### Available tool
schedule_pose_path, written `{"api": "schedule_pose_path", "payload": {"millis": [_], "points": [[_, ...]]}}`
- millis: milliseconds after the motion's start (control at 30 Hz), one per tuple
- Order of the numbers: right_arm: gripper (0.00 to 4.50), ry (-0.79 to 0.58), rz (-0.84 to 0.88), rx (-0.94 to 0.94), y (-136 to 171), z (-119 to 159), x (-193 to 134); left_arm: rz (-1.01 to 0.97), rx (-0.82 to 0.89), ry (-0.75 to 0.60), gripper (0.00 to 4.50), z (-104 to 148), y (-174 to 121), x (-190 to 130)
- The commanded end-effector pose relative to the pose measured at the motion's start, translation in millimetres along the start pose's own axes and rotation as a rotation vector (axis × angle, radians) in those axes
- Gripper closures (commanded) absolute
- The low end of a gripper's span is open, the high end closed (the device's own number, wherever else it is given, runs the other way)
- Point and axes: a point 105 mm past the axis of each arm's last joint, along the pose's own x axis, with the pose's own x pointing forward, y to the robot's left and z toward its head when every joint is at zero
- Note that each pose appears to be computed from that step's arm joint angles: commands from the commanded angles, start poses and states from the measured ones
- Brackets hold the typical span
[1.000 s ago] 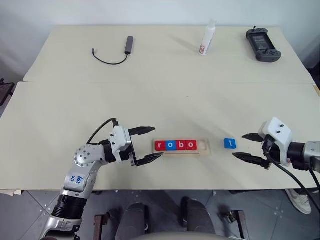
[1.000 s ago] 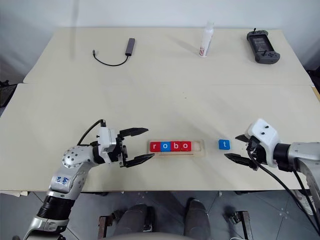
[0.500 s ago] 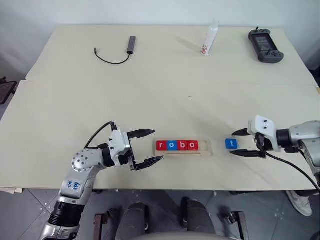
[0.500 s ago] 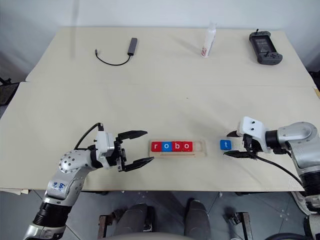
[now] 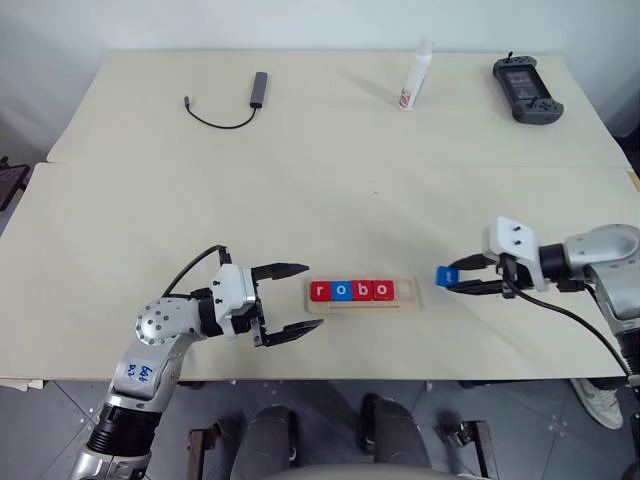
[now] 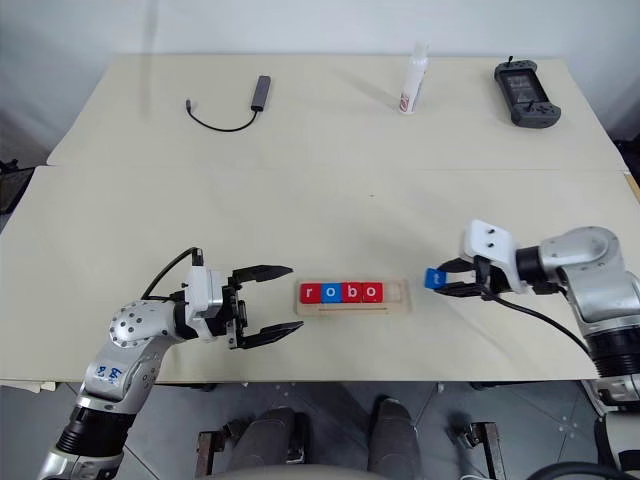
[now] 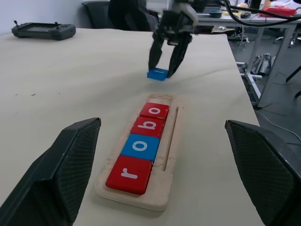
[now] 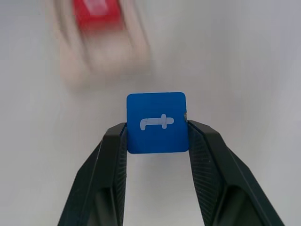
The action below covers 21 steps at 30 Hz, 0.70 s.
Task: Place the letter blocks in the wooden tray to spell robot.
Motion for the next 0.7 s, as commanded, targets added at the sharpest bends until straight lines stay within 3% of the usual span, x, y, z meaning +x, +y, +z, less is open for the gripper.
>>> {"api": "schedule_pose_path", "payload": {"millis": [33, 267, 700], "points": [[3.04, -0.039, 0.073, -0.037, 16, 30, 16, -0.003, 0.020, -0.021, 0.00, 6, -1, 0], [3.04, 0.045, 0.082, -0.066, 19, 22, 32, 0.027, 0.026, -0.024, 0.00, 8, -1, 0], [3.04, 0.091, 0.083, -0.073, 15, 16, 21, 0.049, 0.022, -0.018, 0.00, 8, -4, -2]]}}
